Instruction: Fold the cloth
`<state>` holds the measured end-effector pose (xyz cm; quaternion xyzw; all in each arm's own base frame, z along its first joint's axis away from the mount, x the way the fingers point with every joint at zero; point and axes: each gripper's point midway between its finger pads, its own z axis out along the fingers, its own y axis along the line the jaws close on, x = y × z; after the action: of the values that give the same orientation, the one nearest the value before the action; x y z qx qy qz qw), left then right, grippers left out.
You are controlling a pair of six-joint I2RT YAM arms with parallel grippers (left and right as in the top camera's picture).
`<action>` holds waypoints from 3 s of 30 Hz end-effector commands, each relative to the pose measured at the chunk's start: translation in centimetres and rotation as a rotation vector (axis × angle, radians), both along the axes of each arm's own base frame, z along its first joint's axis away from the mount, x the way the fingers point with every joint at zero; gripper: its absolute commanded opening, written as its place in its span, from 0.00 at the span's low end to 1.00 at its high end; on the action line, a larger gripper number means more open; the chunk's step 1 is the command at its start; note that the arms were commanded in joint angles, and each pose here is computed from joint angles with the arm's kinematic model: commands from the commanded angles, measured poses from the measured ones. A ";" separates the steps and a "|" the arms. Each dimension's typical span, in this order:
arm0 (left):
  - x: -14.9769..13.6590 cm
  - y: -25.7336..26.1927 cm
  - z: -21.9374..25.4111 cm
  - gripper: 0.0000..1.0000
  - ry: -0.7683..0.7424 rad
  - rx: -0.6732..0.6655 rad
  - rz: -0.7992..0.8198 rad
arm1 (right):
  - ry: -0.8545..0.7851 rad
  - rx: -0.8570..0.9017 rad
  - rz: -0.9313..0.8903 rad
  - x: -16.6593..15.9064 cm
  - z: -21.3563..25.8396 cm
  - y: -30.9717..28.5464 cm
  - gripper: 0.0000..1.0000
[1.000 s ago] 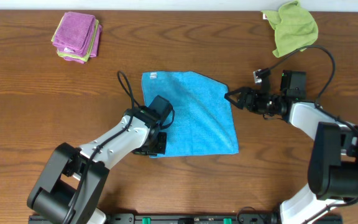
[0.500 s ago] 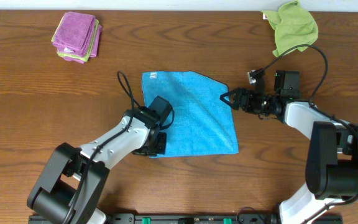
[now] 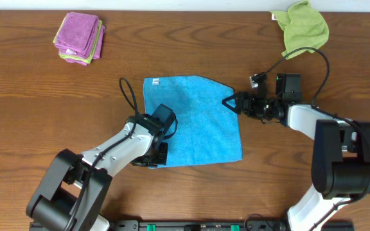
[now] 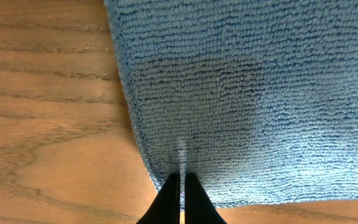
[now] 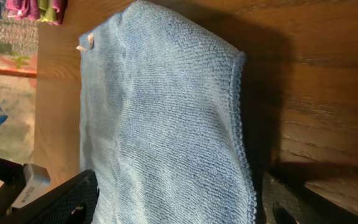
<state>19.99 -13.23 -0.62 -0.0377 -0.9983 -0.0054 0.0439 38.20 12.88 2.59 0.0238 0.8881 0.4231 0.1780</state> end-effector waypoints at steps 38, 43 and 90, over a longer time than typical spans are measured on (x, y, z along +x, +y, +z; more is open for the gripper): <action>0.4 0.6 -0.6 0.06 -0.037 0.034 0.015 | -0.375 0.254 0.124 12.3 13.6 1.5 0.56; 0.4 0.5 -0.6 0.05 -0.035 0.028 0.030 | -0.133 0.092 0.063 9.9 7.6 0.1 0.69; 0.2 0.2 -0.6 0.06 -0.023 0.010 0.034 | -0.538 0.309 0.192 16.3 11.8 7.9 0.68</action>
<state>20.58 -13.41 -0.66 -0.0240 -0.9993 -0.0032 0.0278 54.23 21.43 12.05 -0.1286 0.7513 0.5372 0.3611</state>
